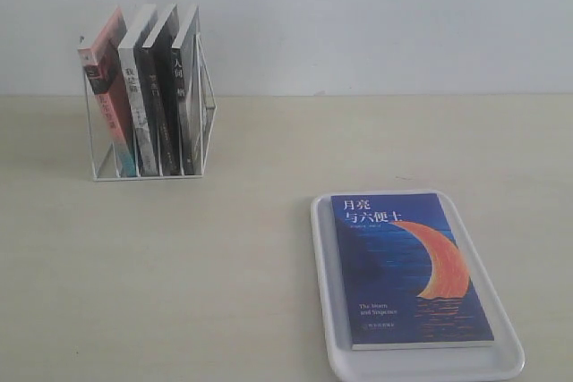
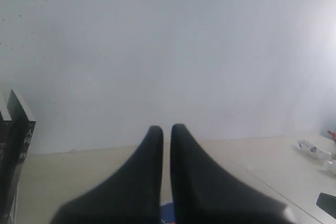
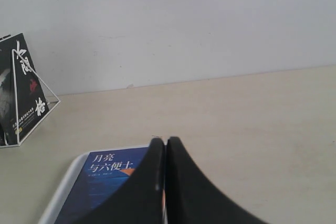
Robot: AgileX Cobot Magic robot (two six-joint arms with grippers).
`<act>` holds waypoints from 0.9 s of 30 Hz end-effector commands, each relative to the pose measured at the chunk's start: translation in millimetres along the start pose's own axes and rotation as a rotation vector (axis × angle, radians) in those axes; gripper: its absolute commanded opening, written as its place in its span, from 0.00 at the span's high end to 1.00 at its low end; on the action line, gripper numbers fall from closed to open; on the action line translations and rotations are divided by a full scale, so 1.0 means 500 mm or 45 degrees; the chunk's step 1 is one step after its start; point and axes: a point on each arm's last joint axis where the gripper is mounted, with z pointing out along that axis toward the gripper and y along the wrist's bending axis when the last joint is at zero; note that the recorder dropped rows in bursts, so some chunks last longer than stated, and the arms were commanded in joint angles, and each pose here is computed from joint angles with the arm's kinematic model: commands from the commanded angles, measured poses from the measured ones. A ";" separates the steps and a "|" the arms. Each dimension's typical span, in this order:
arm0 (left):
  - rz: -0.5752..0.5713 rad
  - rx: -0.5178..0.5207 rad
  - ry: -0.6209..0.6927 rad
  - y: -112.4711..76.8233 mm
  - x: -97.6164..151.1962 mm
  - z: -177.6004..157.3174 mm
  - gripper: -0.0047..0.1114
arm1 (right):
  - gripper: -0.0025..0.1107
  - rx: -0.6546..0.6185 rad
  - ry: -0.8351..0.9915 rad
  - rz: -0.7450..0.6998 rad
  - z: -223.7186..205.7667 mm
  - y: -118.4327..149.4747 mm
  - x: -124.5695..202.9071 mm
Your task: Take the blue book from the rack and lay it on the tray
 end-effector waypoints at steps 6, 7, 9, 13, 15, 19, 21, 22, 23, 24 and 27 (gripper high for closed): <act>0.014 0.026 -0.076 -0.010 0.016 -0.034 0.92 | 0.98 0.000 -0.021 -0.009 -0.001 0.000 -0.003; 0.020 0.031 -0.089 -0.012 0.016 -0.038 0.92 | 0.98 0.000 -0.021 -0.009 -0.001 0.000 -0.003; 0.031 0.040 -0.110 -0.016 0.016 -0.045 0.92 | 0.98 0.000 -0.021 -0.009 -0.001 0.000 -0.003; 0.043 0.050 -0.134 -0.020 0.015 -0.053 0.92 | 0.98 0.000 -0.021 -0.009 -0.001 0.000 -0.003; 0.045 0.055 -0.141 -0.021 0.015 -0.055 0.92 | 0.98 0.000 -0.021 -0.009 -0.001 0.000 -0.003; -0.001 0.059 -0.142 -0.022 0.015 -0.056 0.92 | 0.98 0.000 -0.021 -0.009 -0.001 0.000 -0.003; -0.001 0.059 -0.142 -0.022 0.015 -0.056 0.92 | 0.98 0.000 -0.021 -0.009 -0.001 0.000 -0.003; -0.001 0.059 -0.142 -0.022 0.015 -0.056 0.92 | 0.98 0.000 -0.021 -0.009 -0.001 0.000 -0.003; -0.001 0.059 -0.142 -0.022 0.015 -0.056 0.92 | 0.98 0.000 -0.021 -0.009 -0.001 0.000 -0.003; -0.001 0.059 -0.142 -0.022 0.015 -0.056 0.92 | 0.98 0.000 -0.021 -0.009 -0.001 0.000 -0.003; -0.001 0.059 -0.142 -0.022 0.015 -0.056 0.92 | 0.98 0.001 -0.019 -0.012 -0.001 0.000 -0.003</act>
